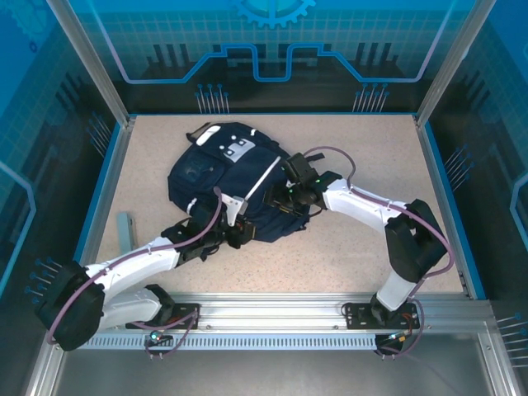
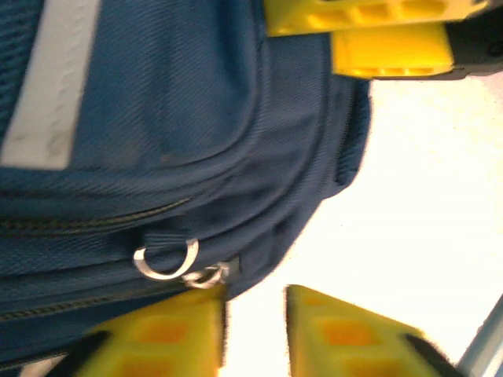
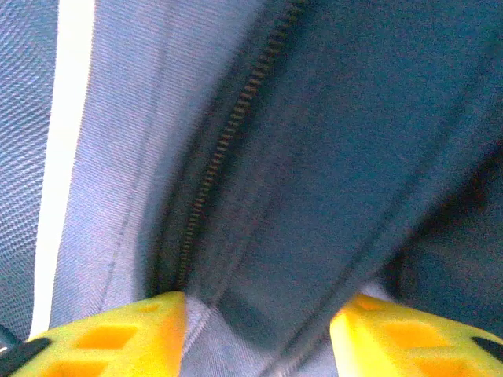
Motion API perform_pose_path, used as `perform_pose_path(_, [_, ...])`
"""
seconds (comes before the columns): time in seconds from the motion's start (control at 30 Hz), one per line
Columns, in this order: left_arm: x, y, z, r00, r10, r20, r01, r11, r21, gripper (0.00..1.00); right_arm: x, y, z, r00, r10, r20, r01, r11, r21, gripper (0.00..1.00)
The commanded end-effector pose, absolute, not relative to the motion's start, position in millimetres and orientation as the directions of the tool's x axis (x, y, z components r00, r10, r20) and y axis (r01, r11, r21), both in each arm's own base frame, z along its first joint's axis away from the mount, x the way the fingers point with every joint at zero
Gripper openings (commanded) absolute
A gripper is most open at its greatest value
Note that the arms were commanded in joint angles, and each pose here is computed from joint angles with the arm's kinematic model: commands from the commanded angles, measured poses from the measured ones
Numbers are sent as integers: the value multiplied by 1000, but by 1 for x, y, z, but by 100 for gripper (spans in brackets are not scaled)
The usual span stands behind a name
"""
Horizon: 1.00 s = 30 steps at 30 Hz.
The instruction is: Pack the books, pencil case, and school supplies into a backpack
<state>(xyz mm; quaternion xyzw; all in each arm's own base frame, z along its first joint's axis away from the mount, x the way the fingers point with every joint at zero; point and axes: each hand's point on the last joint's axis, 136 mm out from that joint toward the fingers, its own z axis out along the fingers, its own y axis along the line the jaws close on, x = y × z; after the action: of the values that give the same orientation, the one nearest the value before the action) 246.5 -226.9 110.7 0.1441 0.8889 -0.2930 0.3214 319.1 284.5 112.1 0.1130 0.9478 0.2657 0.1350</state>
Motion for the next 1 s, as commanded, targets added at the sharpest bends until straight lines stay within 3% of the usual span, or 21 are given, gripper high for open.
perform_pose_path(0.0, [255,-235,147,-740,-20,-672,438,744,-505,45,320,268,133,-906,281,-316,103,871,481,61])
perform_pose_path(0.1, [256,-222,156,-754,-77,-652,385,754,-533,61,314,251,141,-896,244,-372,69,903,424,67])
perform_pose_path(0.3, [266,-190,172,-758,-225,-612,233,783,-577,80,299,244,144,-886,85,-457,-72,946,316,70])
perform_pose_path(0.5, [278,-156,175,-743,-378,-552,37,800,-599,86,275,282,141,-831,-195,-521,-336,923,190,63])
perform_pose_path(0.6, [280,-144,175,-715,-422,-557,-19,809,-588,94,265,304,135,-794,-306,-525,-443,883,156,59])
perform_pose_path(0.73, [282,-126,177,-666,-464,-584,-77,822,-565,99,254,330,124,-761,-392,-517,-538,826,166,53])
perform_pose_path(0.97, [279,-114,173,-648,-521,-556,-137,798,-588,99,254,352,109,-708,-455,-540,-616,772,158,47])
